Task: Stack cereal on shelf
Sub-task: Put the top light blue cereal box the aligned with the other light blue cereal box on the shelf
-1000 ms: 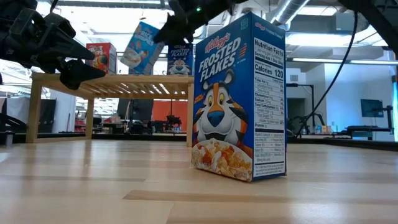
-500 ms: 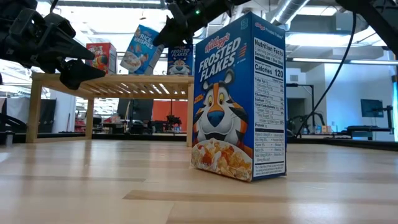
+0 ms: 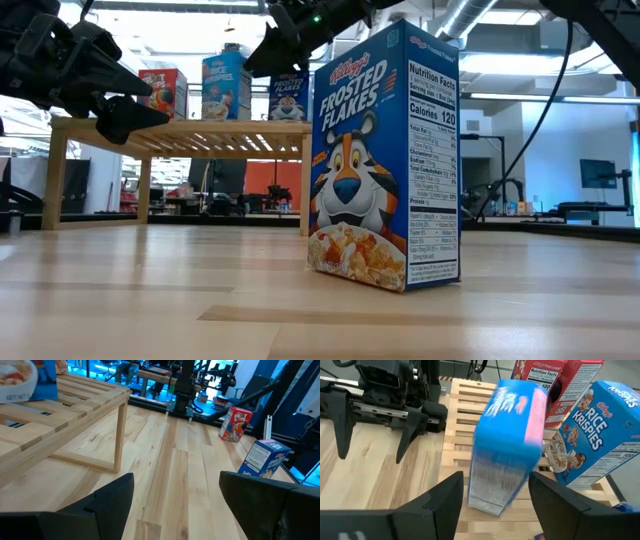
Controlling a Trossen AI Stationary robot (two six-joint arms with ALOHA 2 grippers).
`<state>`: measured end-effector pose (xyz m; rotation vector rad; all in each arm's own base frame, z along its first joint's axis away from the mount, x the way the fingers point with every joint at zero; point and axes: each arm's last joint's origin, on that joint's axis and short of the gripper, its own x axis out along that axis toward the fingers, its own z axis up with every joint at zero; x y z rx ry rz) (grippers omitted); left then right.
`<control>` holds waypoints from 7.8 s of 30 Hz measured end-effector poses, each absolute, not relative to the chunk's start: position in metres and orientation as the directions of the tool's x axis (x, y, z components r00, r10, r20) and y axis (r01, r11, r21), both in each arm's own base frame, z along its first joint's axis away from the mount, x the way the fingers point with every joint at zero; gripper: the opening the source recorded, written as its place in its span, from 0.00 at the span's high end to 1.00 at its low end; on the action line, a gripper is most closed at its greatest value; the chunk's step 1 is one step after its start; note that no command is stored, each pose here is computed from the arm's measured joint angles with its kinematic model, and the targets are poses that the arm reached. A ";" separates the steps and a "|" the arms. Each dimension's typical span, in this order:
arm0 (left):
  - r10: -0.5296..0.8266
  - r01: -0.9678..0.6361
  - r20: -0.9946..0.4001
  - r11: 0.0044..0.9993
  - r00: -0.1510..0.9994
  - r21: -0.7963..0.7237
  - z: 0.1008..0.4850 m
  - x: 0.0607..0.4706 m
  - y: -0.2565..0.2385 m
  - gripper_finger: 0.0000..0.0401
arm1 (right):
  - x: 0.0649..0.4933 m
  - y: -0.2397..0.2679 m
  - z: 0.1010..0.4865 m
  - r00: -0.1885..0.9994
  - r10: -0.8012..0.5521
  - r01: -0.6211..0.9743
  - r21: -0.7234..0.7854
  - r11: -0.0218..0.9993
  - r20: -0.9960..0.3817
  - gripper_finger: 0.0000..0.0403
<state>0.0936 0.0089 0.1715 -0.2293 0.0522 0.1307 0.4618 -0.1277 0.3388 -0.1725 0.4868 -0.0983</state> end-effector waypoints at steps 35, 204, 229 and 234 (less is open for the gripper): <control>0.123 -0.135 -0.066 0.965 0.990 -0.223 0.172 0.094 0.009 0.29 | 0.453 -0.075 0.356 0.848 -0.191 0.136 -0.145 0.980 -0.494 0.38; 0.123 -0.135 -0.067 0.965 0.990 -0.223 0.171 0.094 0.009 0.29 | 0.492 -0.085 0.336 0.776 -0.543 0.513 -0.178 0.839 -0.322 0.38; 0.123 -0.135 -0.066 0.965 0.990 -0.223 0.171 0.094 0.009 0.29 | 0.497 -0.084 0.326 0.793 -0.504 0.484 -0.149 0.862 -0.342 0.38; 0.123 -0.135 -0.067 0.965 0.990 -0.223 0.171 0.094 0.009 0.29 | 0.498 -0.079 0.326 0.787 -0.516 0.494 -0.157 0.855 -0.339 0.38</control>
